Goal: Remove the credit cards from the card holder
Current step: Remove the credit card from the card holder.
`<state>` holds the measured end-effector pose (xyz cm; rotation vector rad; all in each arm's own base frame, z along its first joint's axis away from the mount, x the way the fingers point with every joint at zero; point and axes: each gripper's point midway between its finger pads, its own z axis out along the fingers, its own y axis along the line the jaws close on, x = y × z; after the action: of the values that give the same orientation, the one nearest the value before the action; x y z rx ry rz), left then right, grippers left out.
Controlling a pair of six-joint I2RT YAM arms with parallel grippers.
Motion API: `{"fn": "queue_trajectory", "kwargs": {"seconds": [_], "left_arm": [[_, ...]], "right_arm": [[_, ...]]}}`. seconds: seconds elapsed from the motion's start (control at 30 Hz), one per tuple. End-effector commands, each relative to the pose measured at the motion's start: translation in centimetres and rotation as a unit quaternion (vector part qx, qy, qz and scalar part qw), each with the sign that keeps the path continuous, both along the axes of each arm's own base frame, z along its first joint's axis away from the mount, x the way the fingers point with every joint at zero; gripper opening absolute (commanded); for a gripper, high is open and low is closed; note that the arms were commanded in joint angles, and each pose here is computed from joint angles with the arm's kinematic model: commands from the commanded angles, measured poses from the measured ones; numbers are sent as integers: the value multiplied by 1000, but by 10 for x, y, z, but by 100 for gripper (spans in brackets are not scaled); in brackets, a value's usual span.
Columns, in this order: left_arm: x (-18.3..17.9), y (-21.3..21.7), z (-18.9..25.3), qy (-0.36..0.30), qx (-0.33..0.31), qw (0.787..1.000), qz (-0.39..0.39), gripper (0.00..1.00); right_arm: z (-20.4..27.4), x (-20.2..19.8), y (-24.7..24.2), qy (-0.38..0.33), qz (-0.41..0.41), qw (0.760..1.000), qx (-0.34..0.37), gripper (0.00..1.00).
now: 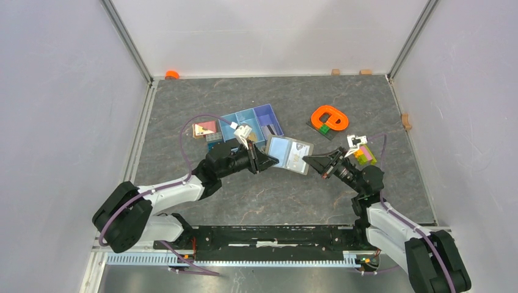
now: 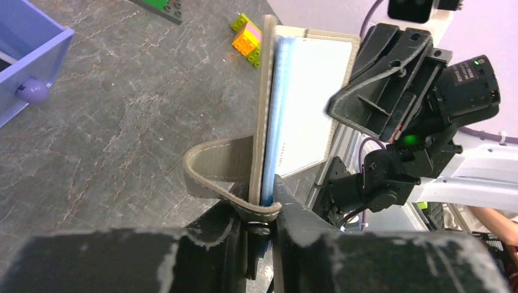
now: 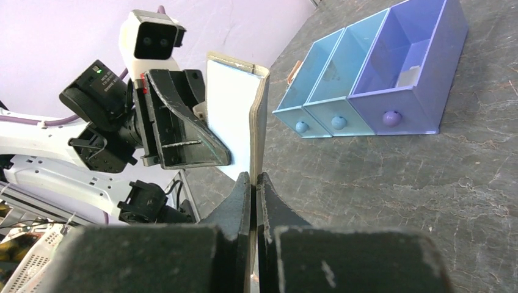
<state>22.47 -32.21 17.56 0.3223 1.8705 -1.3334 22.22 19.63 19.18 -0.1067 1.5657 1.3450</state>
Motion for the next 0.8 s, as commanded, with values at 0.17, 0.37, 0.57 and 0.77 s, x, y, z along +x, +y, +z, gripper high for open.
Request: {"fn": "queue_trajectory", "kwargs": {"seconds": [0.17,0.37,0.57,0.77], "left_arm": [[-9,0,40,-52,-59,997,-17,7],[-13,0,47,-55,-72,996,-23,7],[-15,0,49,-55,-79,995,-27,5],[-11,4,48,-58,-75,995,-10,3]], "right_arm": [[-2,-6,7,-19,32,999,-17,23],[-1,-12,13,-8,64,998,2,36],[-3,-16,17,0,78,997,9,37],[-3,-18,21,2,92,996,7,1]]}}
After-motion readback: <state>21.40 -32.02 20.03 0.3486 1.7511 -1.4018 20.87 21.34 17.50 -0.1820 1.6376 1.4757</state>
